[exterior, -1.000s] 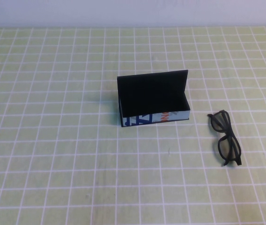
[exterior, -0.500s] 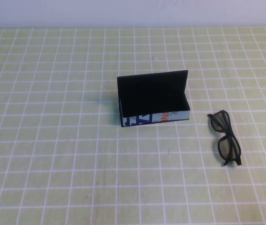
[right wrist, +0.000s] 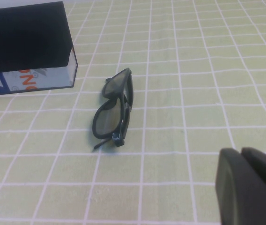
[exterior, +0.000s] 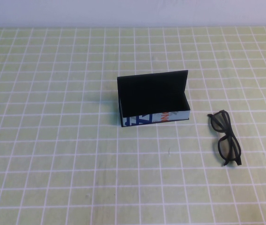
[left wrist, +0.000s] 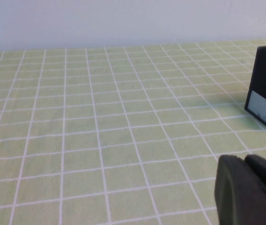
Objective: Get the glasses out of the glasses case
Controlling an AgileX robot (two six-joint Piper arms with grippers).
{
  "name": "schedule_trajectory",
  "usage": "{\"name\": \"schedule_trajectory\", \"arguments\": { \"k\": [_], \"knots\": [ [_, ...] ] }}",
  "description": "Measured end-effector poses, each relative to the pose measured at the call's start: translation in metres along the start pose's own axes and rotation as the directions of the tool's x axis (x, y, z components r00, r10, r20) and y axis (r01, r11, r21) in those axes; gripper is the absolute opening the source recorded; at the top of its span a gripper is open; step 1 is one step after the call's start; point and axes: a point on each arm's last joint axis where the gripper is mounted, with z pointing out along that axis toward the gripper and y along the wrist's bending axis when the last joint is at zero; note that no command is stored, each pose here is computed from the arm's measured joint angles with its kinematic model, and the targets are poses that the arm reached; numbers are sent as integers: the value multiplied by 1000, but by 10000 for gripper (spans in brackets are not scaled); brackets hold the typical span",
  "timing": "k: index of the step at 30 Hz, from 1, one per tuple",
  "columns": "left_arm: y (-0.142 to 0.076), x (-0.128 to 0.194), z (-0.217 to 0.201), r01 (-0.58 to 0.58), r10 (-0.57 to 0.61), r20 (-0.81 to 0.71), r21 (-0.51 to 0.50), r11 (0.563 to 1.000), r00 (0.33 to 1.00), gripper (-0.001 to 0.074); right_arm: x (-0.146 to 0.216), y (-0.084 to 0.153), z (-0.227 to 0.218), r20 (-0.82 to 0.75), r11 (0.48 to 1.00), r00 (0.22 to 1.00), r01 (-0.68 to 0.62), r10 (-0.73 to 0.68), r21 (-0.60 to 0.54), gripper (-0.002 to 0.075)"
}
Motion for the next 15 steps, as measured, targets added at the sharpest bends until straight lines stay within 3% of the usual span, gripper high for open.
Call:
{"name": "schedule_trajectory", "arguments": {
  "k": [15],
  "knots": [
    [10, 0, -1, 21, -20, 7, -113, 993, 1000, -4, 0, 0, 0, -2, 1000, 1000, 0, 0, 0, -18]
  ]
}}
